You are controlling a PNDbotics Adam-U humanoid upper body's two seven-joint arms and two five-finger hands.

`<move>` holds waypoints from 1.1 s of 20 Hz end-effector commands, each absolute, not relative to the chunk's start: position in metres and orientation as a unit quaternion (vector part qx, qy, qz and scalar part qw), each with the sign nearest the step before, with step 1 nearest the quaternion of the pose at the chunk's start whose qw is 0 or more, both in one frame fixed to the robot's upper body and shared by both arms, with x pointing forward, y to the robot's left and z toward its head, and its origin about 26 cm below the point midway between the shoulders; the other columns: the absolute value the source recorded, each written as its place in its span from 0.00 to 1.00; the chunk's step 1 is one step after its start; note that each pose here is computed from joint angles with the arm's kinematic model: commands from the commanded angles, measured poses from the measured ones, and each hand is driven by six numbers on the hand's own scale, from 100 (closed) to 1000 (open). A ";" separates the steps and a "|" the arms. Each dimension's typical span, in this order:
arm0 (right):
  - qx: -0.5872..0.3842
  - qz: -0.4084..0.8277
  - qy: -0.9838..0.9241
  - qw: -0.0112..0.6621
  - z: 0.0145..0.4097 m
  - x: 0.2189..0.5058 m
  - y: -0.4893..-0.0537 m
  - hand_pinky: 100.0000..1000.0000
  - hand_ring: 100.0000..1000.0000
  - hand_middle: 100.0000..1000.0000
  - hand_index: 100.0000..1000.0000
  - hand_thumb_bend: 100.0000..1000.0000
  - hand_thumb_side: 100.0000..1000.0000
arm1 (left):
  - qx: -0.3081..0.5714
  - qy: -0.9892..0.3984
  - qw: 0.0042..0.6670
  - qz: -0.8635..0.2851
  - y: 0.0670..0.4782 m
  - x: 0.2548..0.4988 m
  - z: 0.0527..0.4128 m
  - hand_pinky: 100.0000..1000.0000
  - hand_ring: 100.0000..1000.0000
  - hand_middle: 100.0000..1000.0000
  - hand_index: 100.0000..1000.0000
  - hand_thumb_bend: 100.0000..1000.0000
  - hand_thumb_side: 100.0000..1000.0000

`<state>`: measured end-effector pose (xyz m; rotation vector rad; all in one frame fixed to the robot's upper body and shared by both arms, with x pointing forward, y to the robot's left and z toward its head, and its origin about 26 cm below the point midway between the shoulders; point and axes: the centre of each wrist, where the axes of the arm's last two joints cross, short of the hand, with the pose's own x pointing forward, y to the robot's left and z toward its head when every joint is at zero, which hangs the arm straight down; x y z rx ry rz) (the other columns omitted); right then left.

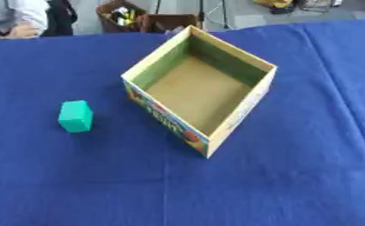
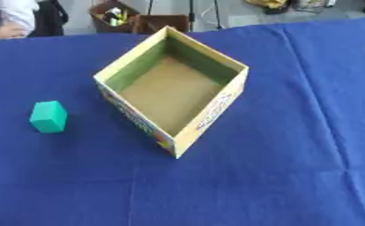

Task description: Pick up objects on the table and place them in the box.

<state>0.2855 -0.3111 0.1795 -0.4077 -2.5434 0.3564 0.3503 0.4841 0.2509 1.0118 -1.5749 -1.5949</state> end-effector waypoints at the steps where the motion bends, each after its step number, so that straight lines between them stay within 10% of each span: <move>1: -0.151 0.140 -0.944 0.256 0.187 0.284 -0.311 0.92 0.89 0.71 0.84 0.00 0.82 | 0.407 -0.598 0.324 -0.610 0.486 0.351 0.265 0.72 0.81 0.88 1.00 0.64 1.00; 22: -0.142 0.144 -0.944 0.260 0.188 0.286 -0.308 0.93 0.89 0.71 0.84 0.00 0.82 | 0.361 -0.659 0.265 -0.604 0.429 0.396 0.286 0.73 0.79 0.87 1.00 0.64 1.00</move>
